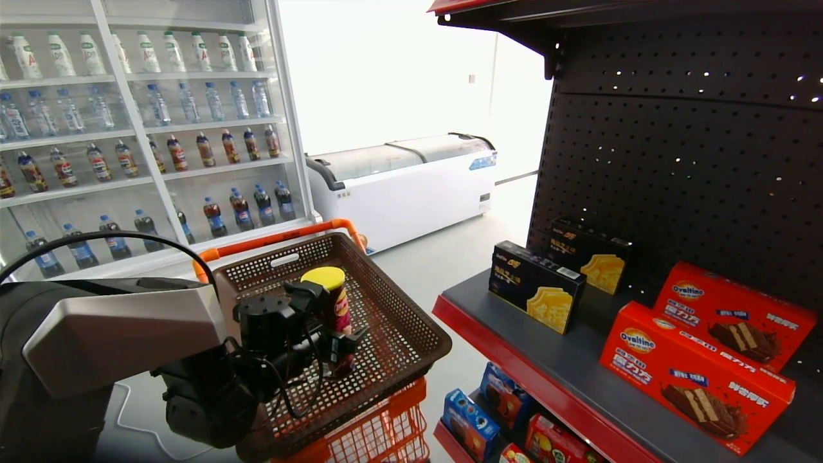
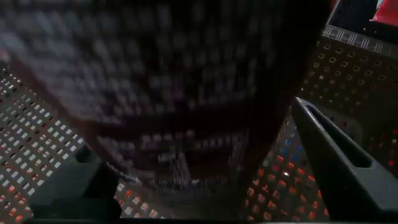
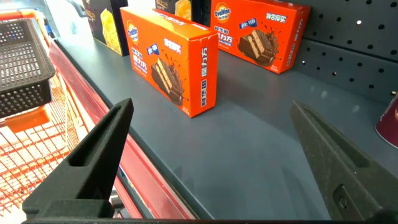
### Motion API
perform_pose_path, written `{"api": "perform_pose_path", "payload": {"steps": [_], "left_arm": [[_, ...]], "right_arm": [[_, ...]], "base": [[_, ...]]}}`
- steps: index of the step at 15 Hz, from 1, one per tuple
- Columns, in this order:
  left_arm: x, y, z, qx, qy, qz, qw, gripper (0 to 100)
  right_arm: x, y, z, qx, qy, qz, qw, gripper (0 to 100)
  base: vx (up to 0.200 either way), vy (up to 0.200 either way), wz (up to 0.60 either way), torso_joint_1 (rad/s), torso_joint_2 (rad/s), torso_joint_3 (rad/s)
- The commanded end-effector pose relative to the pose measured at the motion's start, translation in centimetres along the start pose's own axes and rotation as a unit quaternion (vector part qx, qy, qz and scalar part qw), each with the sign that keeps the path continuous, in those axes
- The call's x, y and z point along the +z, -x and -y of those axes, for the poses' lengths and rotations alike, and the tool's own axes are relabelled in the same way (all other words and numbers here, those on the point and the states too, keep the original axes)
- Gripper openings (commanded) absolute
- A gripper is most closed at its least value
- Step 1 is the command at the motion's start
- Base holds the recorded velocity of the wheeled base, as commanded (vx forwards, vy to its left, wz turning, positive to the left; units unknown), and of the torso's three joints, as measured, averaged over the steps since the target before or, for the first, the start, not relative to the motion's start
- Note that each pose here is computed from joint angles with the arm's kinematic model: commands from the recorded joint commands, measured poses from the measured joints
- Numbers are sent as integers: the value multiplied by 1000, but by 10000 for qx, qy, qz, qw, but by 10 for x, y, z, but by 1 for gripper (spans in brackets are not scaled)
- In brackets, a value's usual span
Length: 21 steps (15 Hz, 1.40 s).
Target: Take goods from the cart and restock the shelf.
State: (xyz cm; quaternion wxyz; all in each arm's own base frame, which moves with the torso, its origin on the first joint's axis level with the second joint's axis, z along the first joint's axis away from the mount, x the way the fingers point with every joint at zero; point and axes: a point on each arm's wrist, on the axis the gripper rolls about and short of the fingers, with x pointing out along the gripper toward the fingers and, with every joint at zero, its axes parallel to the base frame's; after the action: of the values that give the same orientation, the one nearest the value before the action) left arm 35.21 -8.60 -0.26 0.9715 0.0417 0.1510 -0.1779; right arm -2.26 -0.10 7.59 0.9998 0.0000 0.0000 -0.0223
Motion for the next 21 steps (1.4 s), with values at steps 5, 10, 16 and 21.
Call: {"api": "perform_pose_path", "payload": {"steps": [5,10,16,21], "left_arm": [[7,-7,-1,334,-81,119,9993,0],[48,16,17,372,-116,306,9988,0],[139,80,18,249,313,-237,9989,0],[167,156,24,-583,327,-7,9978,0]], "right_arm": [[0,0,0,1,0,-8,10000,100],[0,0,0,1,0,-8,10000,100],[0,0,0,1,0,0,10000,100],[0,0,0,1,0,-8,10000,100]], "base": [[0,0,0,0,0,0],[0,0,0,0,0,0],[0,0,0,0,0,0],[0,0,0,0,0,0]]}}
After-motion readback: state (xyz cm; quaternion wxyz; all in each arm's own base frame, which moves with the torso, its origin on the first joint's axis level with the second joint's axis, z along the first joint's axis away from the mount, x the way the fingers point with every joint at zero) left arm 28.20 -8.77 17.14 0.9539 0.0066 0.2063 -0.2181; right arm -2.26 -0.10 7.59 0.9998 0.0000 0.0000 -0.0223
